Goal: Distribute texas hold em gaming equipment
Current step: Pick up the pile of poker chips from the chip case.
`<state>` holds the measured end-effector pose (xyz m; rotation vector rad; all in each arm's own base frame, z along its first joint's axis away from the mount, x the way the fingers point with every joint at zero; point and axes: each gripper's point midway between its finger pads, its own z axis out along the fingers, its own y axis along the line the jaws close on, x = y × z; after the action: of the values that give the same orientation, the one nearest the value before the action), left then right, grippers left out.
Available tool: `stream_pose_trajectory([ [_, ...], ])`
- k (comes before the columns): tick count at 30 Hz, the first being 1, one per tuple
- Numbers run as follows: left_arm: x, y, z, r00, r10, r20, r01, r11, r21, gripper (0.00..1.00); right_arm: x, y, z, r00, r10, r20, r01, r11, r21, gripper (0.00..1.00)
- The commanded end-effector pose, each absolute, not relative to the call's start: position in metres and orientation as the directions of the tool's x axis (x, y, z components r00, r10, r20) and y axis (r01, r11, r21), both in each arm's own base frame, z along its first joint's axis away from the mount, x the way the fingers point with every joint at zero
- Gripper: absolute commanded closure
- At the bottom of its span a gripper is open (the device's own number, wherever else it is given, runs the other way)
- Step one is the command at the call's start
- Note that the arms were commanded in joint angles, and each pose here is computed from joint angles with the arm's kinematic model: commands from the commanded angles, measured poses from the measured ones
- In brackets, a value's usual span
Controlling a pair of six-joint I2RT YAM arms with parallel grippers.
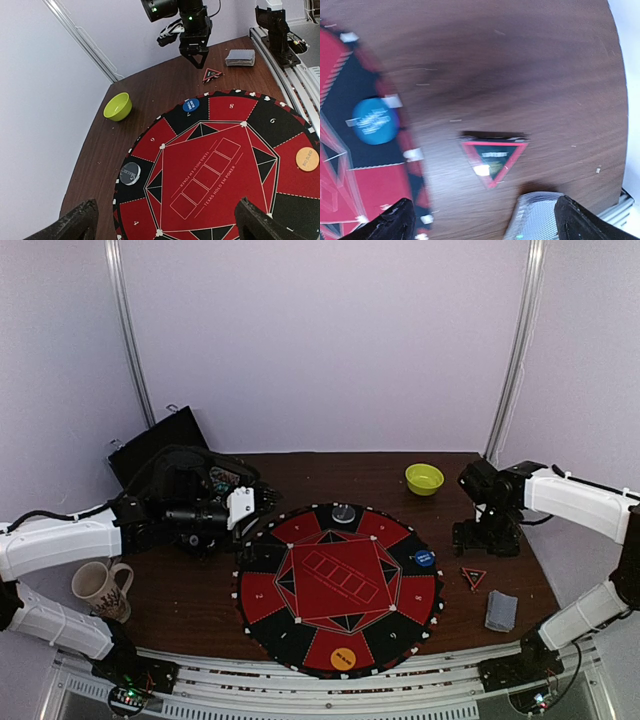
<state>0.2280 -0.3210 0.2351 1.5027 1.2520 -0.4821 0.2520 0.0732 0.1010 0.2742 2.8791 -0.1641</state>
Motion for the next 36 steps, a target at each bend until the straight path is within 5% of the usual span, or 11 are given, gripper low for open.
stream_pose_trajectory([
  [1, 0.233, -0.319, 0.242, 0.38, 0.436, -0.816, 0.862, 0.154, 0.483, 0.02, 0.248, 0.055, 0.086, -0.97, 0.154, -0.189, 0.172, 0.981, -0.085, 0.0],
  [8, 0.24, -0.319, 0.23, 0.366, 0.464, -0.807, 0.857, 0.169, 0.486, 0.02, 0.26, 0.046, 0.093, -0.969, 0.126, -0.211, 0.155, 0.98, -0.127, 0.0],
  [16, 0.301, -0.307, 0.242, 0.187, 0.518, -0.835, 0.789, 0.428, 0.442, 0.02, 0.284, 0.046, 0.12, -0.951, 0.102, -0.29, 0.143, 0.982, -0.124, 0.0],
  [23, 0.339, -0.282, 0.236, -0.188, 0.499, -0.846, 0.703, 0.67, 0.238, 0.02, 0.298, 0.049, 0.137, -0.935, 0.017, -0.354, 0.066, 0.99, -0.126, 0.0],
  [26, 0.352, -0.237, 0.223, -0.432, 0.461, -0.775, 0.55, 0.816, 0.179, 0.03, 0.311, 0.062, 0.143, -0.922, -0.036, -0.386, -0.003, 0.996, -0.085, 0.0],
  [29, 0.352, -0.174, 0.203, -0.67, 0.341, -0.659, 0.371, 0.923, 0.101, 0.15, 0.32, 0.08, 0.144, -0.917, -0.08, -0.391, -0.08, 0.997, -0.017, 0.0],
  [36, 0.365, -0.104, 0.172, -0.794, 0.214, -0.569, 0.194, 0.976, 0.097, 0.14, 0.326, 0.106, 0.14, -0.918, -0.117, -0.38, -0.16, 0.984, 0.084, 0.0],
])
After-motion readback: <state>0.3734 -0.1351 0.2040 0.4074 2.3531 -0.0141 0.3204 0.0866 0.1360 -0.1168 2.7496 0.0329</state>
